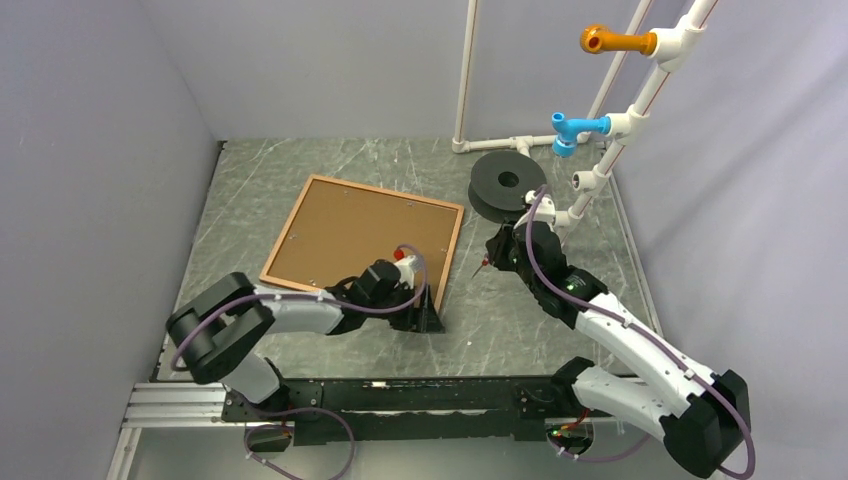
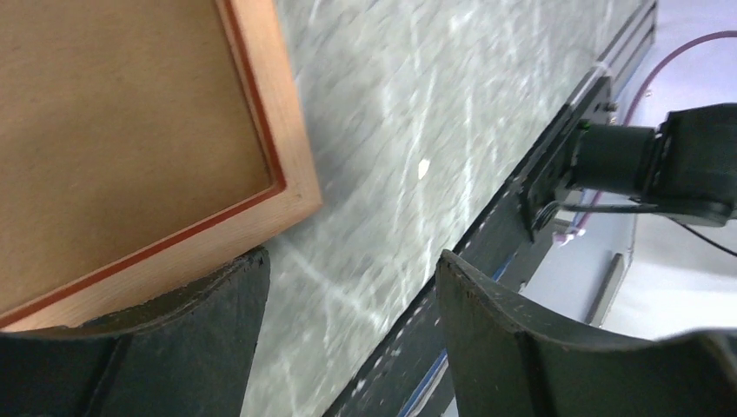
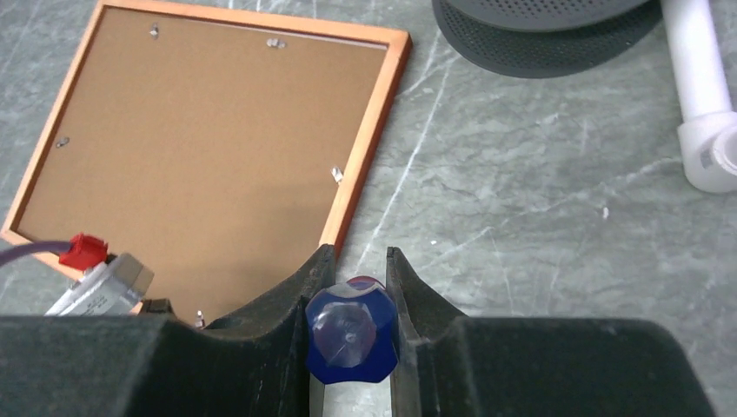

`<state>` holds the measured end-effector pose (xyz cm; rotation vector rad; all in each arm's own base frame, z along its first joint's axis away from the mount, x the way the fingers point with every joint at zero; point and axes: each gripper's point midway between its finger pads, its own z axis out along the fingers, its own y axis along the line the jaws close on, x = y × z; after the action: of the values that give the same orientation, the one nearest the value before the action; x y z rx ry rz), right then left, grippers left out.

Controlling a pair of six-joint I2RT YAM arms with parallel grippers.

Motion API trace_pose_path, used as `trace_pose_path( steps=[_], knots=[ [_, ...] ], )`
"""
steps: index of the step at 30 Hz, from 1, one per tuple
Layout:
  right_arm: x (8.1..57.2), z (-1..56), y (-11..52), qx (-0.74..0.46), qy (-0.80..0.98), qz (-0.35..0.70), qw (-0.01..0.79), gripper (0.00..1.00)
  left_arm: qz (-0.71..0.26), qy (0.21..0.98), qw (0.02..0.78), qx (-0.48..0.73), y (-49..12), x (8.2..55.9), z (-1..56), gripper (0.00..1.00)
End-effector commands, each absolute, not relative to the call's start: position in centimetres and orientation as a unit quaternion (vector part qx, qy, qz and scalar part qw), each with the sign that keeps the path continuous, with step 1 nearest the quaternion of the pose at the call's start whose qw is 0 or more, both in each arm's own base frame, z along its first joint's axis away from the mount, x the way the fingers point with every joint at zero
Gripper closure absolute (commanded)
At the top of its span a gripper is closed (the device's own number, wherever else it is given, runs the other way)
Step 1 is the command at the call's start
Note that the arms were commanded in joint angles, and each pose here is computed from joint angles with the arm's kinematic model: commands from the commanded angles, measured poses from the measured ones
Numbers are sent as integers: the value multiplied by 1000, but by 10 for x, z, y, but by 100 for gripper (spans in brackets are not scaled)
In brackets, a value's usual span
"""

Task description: Take the photo out of the frame

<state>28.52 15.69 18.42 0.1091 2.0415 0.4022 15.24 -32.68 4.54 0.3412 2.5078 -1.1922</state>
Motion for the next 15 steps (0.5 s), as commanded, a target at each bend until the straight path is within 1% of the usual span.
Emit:
trace_pose_path(
  steps=[1,4,6,15],
  knots=[
    [286,183,144,57,849,137,508,100,-500,831,200,139,-371,171,90,26],
    [295,190,151,42,849,135,510,100,-496,831,207,146,-368,171,95,25],
    [305,197,158,26,846,135,514,100,-477,840,214,147,-355,166,89,25],
    [353,202,202,-30,856,129,501,100,-348,894,247,137,-264,145,59,22]
  ],
)
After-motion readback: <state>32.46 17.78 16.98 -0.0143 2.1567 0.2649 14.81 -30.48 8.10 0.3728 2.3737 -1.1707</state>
